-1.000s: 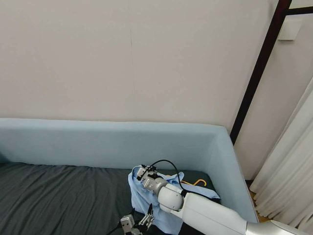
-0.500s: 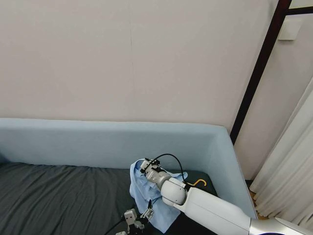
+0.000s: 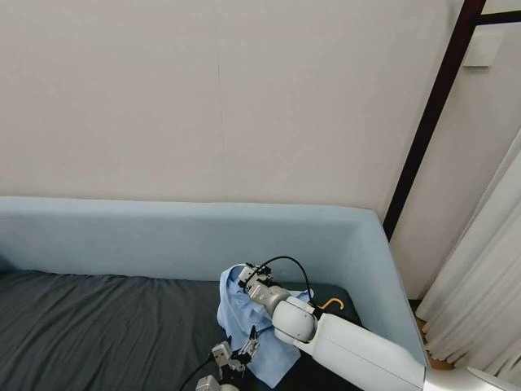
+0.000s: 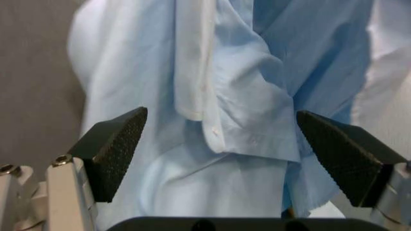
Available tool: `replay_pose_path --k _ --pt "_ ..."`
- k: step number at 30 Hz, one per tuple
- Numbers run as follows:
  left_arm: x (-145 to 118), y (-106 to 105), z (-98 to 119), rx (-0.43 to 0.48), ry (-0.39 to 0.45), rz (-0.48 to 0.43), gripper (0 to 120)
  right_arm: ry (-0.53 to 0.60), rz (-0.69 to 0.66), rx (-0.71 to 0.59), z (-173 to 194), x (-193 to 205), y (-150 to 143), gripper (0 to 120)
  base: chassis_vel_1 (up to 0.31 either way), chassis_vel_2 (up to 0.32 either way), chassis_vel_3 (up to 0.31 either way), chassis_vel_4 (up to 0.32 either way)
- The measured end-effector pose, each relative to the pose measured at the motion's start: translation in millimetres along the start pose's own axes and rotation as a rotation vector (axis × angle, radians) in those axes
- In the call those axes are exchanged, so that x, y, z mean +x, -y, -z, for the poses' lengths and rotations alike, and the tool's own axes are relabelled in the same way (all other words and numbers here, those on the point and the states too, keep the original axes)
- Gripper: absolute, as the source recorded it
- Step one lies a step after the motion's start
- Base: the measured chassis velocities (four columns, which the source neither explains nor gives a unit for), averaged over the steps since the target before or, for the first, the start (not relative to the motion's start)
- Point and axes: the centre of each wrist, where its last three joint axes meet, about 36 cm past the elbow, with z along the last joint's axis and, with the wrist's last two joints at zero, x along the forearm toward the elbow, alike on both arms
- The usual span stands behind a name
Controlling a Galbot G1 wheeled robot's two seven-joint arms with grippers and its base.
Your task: Pick up the clothes from the sofa and hang them on the clothes hanger.
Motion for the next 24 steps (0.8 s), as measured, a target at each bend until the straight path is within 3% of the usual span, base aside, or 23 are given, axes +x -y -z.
replay_pose_path --k 4,8,12,24 --pt "-11 1 -5 0.011 -0.001 0.007 89 -0.008 -0.004 0.004 -5 2 1 0 0.000 0.000 0.000 0.000" --pt "-15 0 -9 0.012 -0.001 0.005 79 -0.008 -0.007 0.004 -8 3 2 0 0.000 0.000 0.000 0.000" --pt "-20 0 -17 -0.001 0.004 -0.001 59 -0.006 -0.013 0.010 -10 1 2 0 0.000 0.000 0.000 0.000" --pt "-33 0 -19 -0.004 0.024 0.012 19 -0.018 -0.010 0.001 -17 5 0 0 0.000 0.000 0.000 0.000"
